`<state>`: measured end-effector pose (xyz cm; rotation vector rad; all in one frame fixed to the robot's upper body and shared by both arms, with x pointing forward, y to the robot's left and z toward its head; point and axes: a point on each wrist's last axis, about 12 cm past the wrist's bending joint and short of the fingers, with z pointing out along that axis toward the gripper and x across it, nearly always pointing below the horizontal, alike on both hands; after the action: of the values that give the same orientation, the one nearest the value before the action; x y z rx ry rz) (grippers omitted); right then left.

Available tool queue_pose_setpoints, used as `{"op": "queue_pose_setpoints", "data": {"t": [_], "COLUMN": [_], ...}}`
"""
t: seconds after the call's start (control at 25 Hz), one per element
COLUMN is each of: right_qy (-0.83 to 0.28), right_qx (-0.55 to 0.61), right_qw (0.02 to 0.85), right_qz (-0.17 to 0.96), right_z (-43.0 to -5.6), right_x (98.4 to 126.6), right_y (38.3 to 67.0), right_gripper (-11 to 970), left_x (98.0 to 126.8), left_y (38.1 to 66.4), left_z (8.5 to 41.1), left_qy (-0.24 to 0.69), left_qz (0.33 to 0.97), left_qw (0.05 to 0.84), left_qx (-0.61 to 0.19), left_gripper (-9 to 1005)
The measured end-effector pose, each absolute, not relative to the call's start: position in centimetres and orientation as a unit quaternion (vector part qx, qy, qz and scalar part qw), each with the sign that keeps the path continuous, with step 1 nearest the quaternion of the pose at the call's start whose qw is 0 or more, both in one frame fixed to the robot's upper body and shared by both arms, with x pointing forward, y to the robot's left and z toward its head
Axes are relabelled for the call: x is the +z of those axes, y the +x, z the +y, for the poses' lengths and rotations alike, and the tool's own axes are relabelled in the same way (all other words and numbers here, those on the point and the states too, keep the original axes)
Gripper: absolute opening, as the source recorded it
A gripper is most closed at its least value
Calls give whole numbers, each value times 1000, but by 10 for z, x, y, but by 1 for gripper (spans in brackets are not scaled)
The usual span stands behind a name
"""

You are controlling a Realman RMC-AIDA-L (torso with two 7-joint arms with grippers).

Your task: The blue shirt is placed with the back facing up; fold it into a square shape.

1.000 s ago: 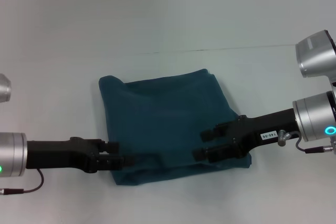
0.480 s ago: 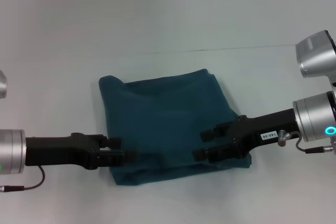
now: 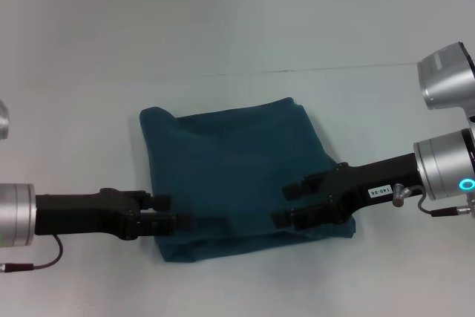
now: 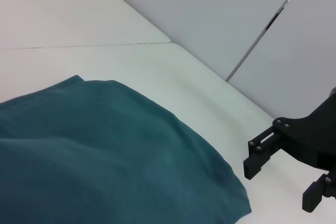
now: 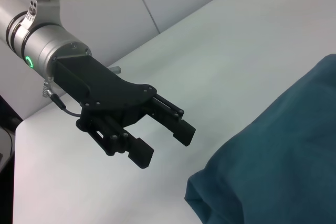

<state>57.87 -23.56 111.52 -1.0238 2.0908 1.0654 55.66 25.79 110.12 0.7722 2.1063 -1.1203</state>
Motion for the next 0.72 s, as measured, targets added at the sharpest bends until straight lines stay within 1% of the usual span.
{"op": "queue_pose_setpoints", "data": {"t": [0.72], "right_qy": [-383], "right_qx": [399], "right_qw": [287], "right_qz": [782], "right_z": [-236], "right_x": [1115], "right_y": [579], "right_gripper": [748], "left_x": [1100], "left_y": [556], "left_z": [259], "left_qy": [291], "left_qz": [801], "left_qw": [309], "left_qx": [-422], "left_gripper": [737]}}
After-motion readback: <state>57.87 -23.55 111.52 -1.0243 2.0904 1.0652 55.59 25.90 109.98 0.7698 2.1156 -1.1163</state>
